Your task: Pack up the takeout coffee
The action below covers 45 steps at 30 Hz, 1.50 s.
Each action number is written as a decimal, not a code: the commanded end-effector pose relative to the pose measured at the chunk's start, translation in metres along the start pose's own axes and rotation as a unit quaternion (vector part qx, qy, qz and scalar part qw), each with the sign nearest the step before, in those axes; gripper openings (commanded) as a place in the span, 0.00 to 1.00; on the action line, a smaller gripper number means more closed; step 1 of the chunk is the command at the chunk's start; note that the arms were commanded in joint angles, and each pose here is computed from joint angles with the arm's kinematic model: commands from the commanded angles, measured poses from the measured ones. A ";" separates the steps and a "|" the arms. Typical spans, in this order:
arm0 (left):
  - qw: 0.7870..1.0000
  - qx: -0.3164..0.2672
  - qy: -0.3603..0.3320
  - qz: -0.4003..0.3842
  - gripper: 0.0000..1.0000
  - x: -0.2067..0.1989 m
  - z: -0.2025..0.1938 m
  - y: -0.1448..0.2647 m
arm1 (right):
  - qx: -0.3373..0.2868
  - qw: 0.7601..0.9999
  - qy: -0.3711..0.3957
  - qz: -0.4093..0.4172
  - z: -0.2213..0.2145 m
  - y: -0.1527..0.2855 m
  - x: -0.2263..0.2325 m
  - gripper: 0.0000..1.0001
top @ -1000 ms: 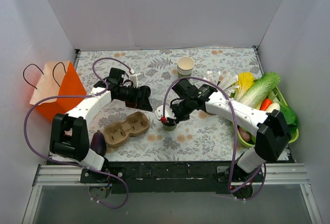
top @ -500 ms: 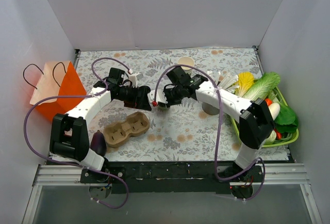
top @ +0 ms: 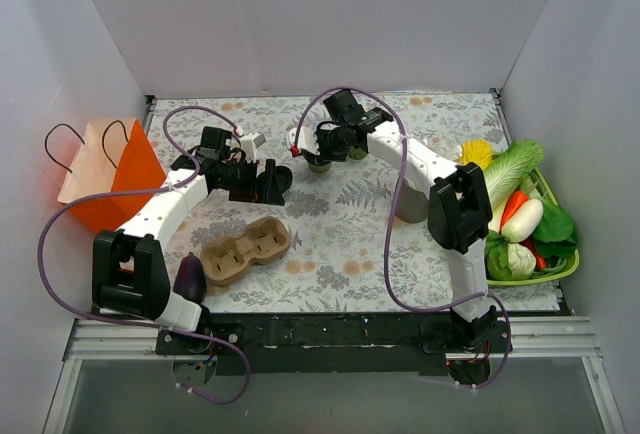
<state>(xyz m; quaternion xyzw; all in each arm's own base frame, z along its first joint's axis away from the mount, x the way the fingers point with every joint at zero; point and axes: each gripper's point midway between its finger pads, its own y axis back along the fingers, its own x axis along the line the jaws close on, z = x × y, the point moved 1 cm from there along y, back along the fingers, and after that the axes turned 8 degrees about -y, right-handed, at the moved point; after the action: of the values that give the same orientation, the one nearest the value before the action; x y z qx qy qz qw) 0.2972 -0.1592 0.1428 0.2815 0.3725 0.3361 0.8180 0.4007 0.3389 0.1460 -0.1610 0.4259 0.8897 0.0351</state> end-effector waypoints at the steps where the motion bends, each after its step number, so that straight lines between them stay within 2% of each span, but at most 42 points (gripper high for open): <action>1: 0.999 -0.025 -0.031 0.013 0.86 -0.005 0.014 0.018 | -0.007 1.000 -0.020 0.005 0.008 -0.002 -0.011 0.10; 5: 0.999 -0.026 -0.038 0.018 0.86 -0.004 0.014 0.019 | -0.011 0.998 -0.054 -0.014 0.011 -0.001 -0.026 0.20; 6: 0.999 -0.024 -0.038 0.018 0.86 -0.003 0.014 0.018 | -0.010 0.998 -0.061 -0.016 0.010 -0.002 -0.028 0.29; 9: 0.999 -0.026 -0.040 0.019 0.86 -0.003 0.015 0.019 | -0.012 0.995 -0.090 -0.032 0.009 0.000 -0.038 0.47; 12: 0.998 -0.030 -0.043 0.018 0.86 -0.003 0.021 0.019 | -0.010 0.994 -0.102 -0.039 0.008 0.001 -0.042 0.57; 18: 0.998 -0.034 -0.057 0.021 0.86 -0.002 0.028 0.020 | -0.033 0.991 -0.107 -0.067 0.021 0.015 -0.055 0.66; 24: 0.988 0.006 -0.153 -0.009 0.84 0.001 0.002 0.027 | -0.084 0.984 -0.124 -0.099 0.059 0.060 -0.063 0.67; 25: 0.985 0.007 -0.172 -0.009 0.84 -0.001 0.000 0.034 | -0.102 0.980 -0.133 -0.110 0.072 0.080 -0.063 0.67; 26: 0.977 0.012 -0.214 -0.005 0.84 0.002 -0.002 0.038 | -0.100 0.979 -0.145 -0.102 0.069 0.081 -0.054 0.67; 28: 0.970 0.039 -0.239 -0.002 0.83 0.001 -0.016 0.050 | -0.122 0.975 -0.152 -0.111 0.081 0.107 -0.044 0.67; 30: 0.961 0.078 -0.267 0.005 0.81 0.006 -0.032 0.062 | -0.119 0.971 -0.186 -0.095 0.074 0.110 -0.024 0.67; 32: 0.955 0.092 -0.283 0.007 0.81 0.010 -0.040 0.075 | -0.131 0.966 -0.201 -0.097 0.079 0.129 -0.011 0.66; 33: 0.940 0.109 -0.324 -0.010 0.80 0.010 -0.051 0.082 | -0.119 0.966 -0.215 -0.083 0.068 0.122 0.002 0.66; 36: 0.919 0.103 -0.379 -0.031 0.78 0.009 -0.062 0.093 | -0.112 0.965 -0.229 -0.070 0.058 0.125 0.025 0.65; 37: 0.901 0.101 -0.420 -0.042 0.78 0.010 -0.062 0.094 | -0.111 0.965 -0.229 -0.069 0.056 0.127 0.029 0.64; 38: 0.895 0.106 -0.431 -0.051 0.77 0.011 -0.065 0.092 | -0.107 0.965 -0.231 -0.070 0.053 0.127 0.032 0.63; 39: 0.893 0.107 -0.434 -0.044 0.74 0.015 -0.059 0.090 | -0.103 0.964 -0.237 -0.069 0.051 0.126 0.034 0.63; 41: 0.912 0.123 -0.390 -0.037 0.68 0.021 -0.050 0.087 | -0.100 0.964 -0.238 -0.070 0.049 0.129 0.037 0.63; 42: 0.922 0.143 -0.357 -0.044 0.61 0.024 -0.044 0.085 | -0.101 0.964 -0.237 -0.071 0.050 0.130 0.037 0.63; 43: 0.937 0.156 -0.310 -0.047 0.59 0.022 -0.046 0.084 | -0.101 0.963 -0.236 -0.076 0.050 0.133 0.037 0.63; 45: 0.946 0.162 -0.276 -0.051 0.58 0.019 -0.050 0.081 | -0.101 0.963 -0.233 -0.087 0.048 0.135 0.035 0.63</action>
<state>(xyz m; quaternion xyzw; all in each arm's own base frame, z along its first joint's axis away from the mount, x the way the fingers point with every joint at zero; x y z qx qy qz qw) 0.2401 -0.0812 0.1647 0.4753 0.1306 0.1340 0.8597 0.3279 0.2895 0.2525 0.0194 0.3137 0.9322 0.1796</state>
